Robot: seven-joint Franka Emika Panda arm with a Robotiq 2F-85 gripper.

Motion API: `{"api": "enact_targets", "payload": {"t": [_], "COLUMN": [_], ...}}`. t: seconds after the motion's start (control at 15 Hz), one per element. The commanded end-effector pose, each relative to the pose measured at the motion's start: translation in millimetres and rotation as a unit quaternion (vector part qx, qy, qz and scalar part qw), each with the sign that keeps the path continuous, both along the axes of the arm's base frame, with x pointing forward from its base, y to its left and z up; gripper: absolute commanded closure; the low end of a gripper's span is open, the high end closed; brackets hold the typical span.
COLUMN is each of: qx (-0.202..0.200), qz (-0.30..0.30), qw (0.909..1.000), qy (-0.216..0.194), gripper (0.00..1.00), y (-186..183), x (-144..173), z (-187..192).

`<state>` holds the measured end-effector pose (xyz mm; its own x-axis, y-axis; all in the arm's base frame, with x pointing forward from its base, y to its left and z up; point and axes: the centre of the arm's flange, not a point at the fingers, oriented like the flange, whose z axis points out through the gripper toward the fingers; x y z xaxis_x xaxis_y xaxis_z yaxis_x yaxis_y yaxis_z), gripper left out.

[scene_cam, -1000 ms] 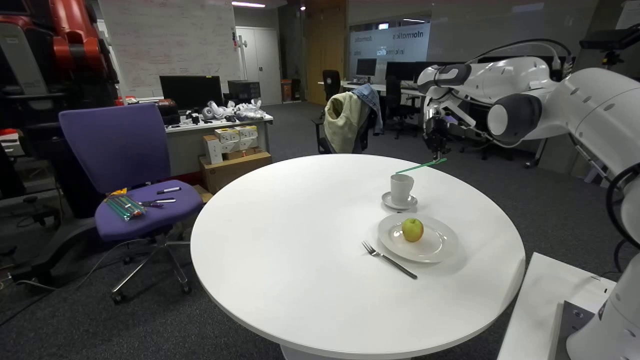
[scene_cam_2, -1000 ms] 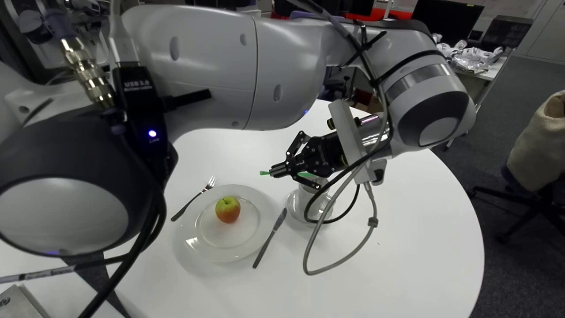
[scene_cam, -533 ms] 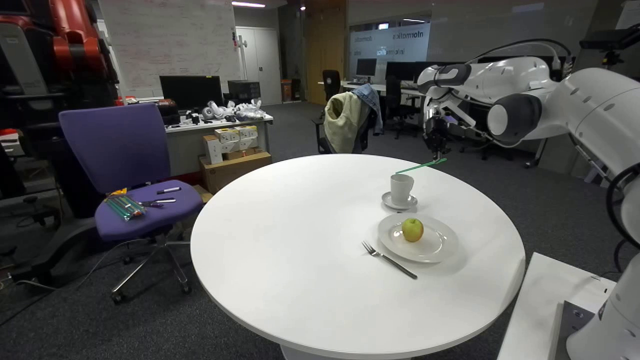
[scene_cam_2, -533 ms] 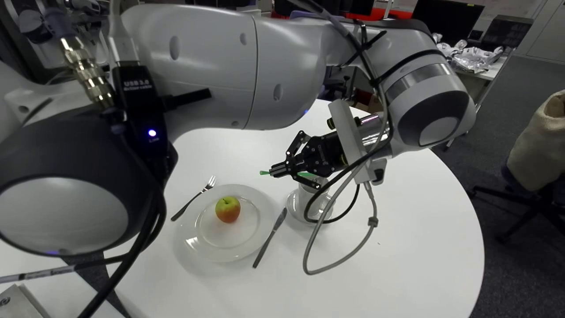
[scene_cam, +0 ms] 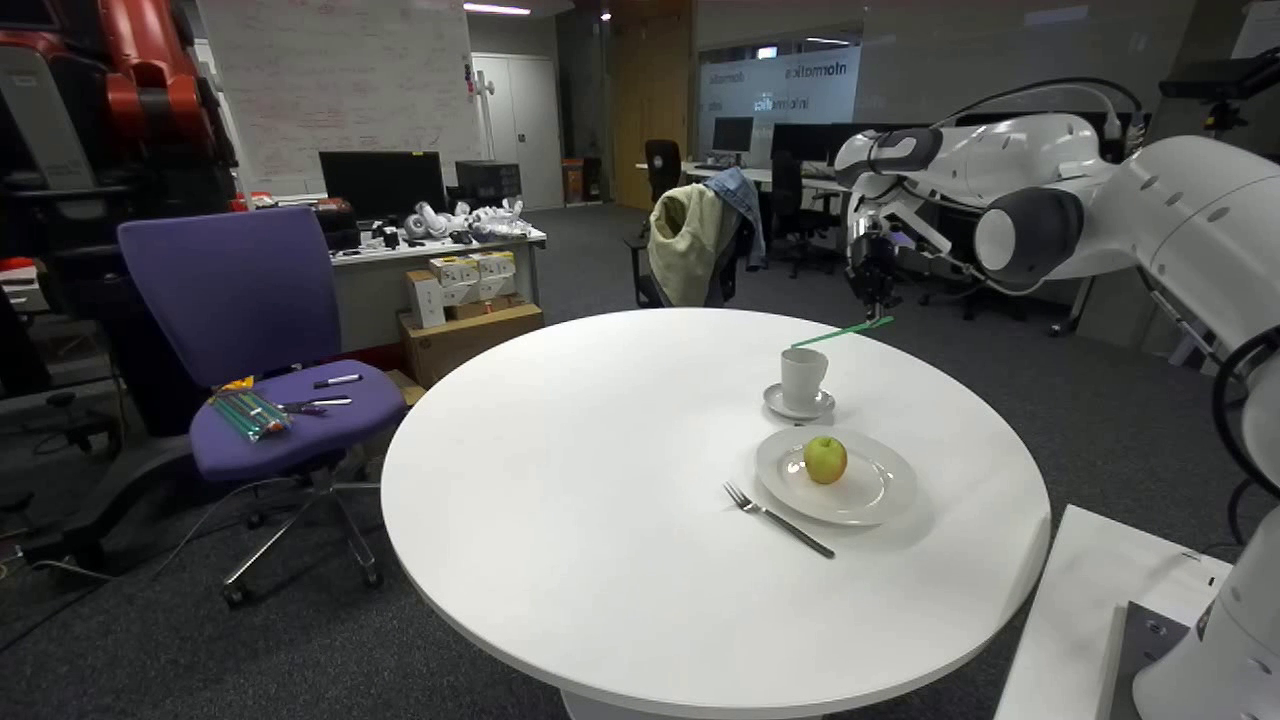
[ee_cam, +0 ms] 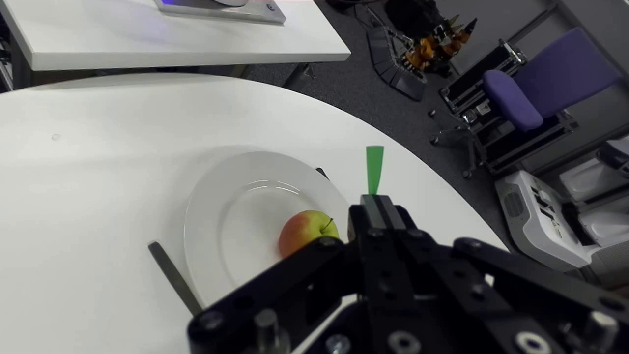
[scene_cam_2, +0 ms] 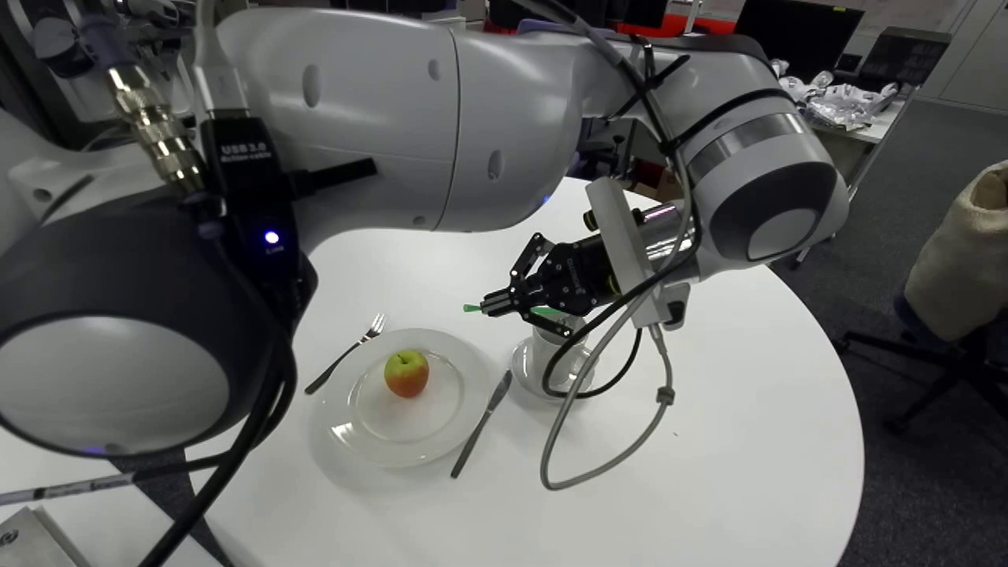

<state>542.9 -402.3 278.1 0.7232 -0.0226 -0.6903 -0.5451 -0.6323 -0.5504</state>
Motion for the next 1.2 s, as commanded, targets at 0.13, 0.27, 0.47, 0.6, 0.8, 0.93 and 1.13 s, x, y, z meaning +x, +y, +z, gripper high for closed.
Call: {"api": "enact_targets", "payload": {"t": [0.13,0.27,0.47,0.6,0.8,0.93,1.13], "qx": [0.0,0.0,0.0,0.0,0.007,0.026,0.056], "qz": [0.0,0.0,0.0,0.0,-0.001,-0.005,-0.009], "qw": [1.0,1.0,1.0,1.0,1.0,0.9995,0.9973], "qy": [0.0,0.0,0.0,0.0,0.006,0.02,0.046], "gripper": [0.99,0.99,0.99,0.99,1.0,1.0,1.0], "y": [0.0,0.0,0.0,0.0,0.2,0.4,-1.3], "x": [0.0,0.0,0.0,0.0,-1.3,-4.5,-9.6], "z": [0.0,0.0,0.0,0.0,0.6,1.7,6.7]}}
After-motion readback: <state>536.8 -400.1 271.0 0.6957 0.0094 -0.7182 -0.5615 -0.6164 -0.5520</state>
